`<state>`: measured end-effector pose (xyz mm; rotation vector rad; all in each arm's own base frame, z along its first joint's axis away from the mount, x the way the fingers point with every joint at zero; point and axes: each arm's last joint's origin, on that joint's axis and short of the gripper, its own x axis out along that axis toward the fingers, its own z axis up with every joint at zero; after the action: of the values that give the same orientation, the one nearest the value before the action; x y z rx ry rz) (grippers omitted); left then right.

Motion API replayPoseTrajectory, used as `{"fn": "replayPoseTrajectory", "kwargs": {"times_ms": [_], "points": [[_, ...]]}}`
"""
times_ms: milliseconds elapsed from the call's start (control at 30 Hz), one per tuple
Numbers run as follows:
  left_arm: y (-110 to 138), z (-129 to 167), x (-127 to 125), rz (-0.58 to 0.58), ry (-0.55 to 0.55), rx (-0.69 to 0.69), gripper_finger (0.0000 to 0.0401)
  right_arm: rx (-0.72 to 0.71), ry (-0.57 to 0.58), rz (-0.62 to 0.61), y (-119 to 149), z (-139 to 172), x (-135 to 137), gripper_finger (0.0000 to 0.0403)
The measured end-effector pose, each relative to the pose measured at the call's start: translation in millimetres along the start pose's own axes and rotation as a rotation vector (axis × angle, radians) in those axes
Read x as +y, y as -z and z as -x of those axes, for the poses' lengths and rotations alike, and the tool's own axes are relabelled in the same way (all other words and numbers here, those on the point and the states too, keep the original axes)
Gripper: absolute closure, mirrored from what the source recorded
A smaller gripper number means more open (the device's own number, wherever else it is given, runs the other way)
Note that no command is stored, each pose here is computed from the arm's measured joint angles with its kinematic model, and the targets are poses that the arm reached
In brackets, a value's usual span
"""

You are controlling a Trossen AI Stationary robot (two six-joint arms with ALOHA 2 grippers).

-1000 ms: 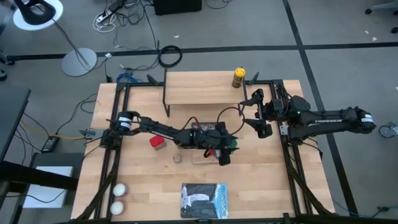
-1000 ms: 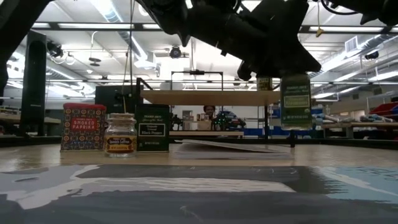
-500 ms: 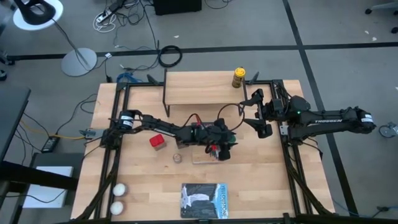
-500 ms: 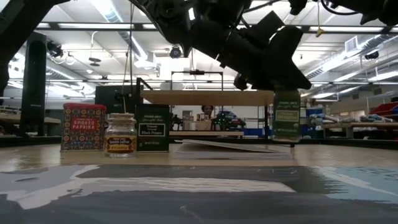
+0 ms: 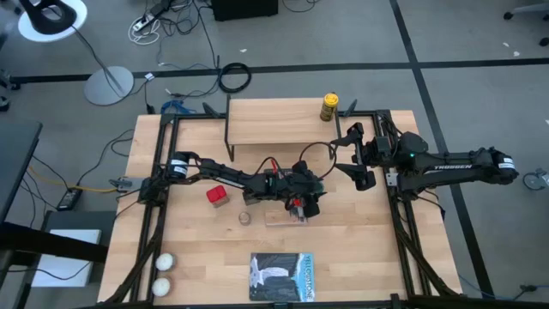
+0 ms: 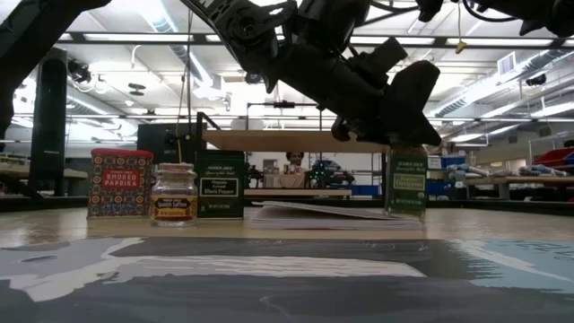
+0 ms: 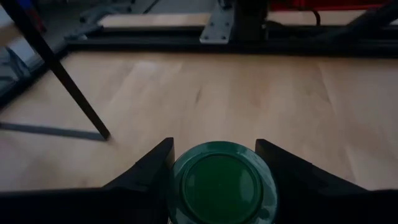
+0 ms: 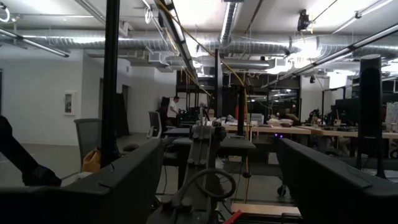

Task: Shelf spices
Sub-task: Remove the green seasoning bottle on the shelf, then remove the yellow seasoning bottle on the shelf

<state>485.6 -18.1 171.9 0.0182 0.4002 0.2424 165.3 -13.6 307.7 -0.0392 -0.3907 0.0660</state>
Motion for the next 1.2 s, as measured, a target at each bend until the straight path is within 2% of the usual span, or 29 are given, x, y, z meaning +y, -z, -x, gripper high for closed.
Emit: {"fn": "replayPoseTrajectory", "kwargs": {"times_ms": [333,367,533,633,767,867,1033,1200], "points": [[0,-2,0,0.019,0.004,-0.023,0.0205,0.001,0.000,0.001,0,0,0,0.0087],[0,-2,0,0.021,0.005,-0.030,0.0188,0.001,0.000,0.001,0,0,0,0.0087],[-6,-1,0,0.079,0.004,-0.077,0.0049,0.001,0.000,0.001,0,0,0,0.0087],[-11,-1,-1,0.094,0.006,-0.087,0.0013,0.001,0.000,0.001,0,0,0,0.0087],[-32,9,-8,0.119,0.020,-0.118,0.0027,0.002,-0.001,0.001,0,0,0,0.0087],[-54,29,-15,0.071,0.010,-0.173,0.0044,0.009,-0.001,0.004,1,0,0,0.0087],[-88,68,-18,-0.013,-0.075,-0.226,0.0068,0.021,-0.001,0.018,2,0,0,0.0087],[-123,119,-8,-0.092,-0.195,-0.229,0.0087,0.006,-0.001,0.021,-2,2,1,0.0087]]}}
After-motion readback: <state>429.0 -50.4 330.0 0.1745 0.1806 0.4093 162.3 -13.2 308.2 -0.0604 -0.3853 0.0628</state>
